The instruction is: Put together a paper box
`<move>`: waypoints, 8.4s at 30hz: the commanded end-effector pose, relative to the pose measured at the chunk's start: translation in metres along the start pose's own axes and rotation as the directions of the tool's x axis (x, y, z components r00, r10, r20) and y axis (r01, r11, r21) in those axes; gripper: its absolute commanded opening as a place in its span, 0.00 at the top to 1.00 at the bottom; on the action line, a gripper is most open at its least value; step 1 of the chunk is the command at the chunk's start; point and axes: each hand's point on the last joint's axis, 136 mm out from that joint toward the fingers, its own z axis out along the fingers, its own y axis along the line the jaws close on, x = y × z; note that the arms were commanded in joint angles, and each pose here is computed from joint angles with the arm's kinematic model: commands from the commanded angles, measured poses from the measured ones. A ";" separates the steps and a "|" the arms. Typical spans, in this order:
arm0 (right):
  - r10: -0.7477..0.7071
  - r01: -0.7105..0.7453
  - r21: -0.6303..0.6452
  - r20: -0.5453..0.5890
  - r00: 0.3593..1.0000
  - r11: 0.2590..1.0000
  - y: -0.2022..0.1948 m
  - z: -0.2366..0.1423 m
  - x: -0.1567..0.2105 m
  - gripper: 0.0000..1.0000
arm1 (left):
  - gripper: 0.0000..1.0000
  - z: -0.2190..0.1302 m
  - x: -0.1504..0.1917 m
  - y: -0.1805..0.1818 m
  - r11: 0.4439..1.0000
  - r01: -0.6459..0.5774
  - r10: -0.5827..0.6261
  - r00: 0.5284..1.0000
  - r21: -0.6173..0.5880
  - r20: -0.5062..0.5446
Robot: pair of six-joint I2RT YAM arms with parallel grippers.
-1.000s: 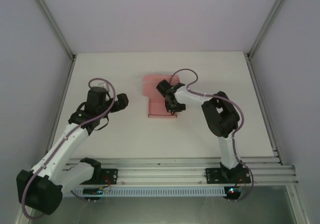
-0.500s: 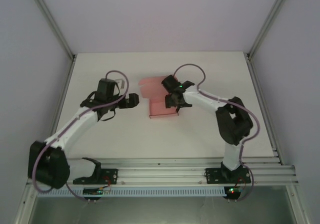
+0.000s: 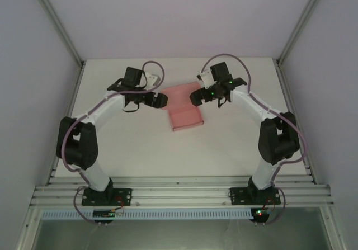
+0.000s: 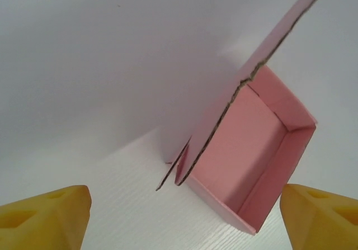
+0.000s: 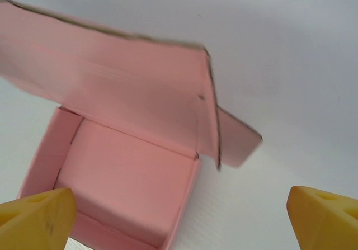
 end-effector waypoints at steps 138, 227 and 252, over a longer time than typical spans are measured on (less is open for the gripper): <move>0.120 -0.296 0.289 0.500 0.857 0.910 0.077 0.024 0.078 0.99 | 0.00 -0.099 0.087 -0.023 0.827 0.545 -0.443 0.783 -0.138 0.437; 0.621 -0.645 -0.377 -0.202 0.758 0.665 0.109 0.003 0.101 0.00 | 0.80 0.052 0.144 0.000 0.645 0.713 -0.744 0.668 0.275 0.015; 0.732 -0.730 -0.533 -0.268 0.626 0.429 0.109 0.021 0.083 0.52 | 0.39 0.020 0.104 -0.002 0.765 0.597 -0.636 0.759 0.243 0.138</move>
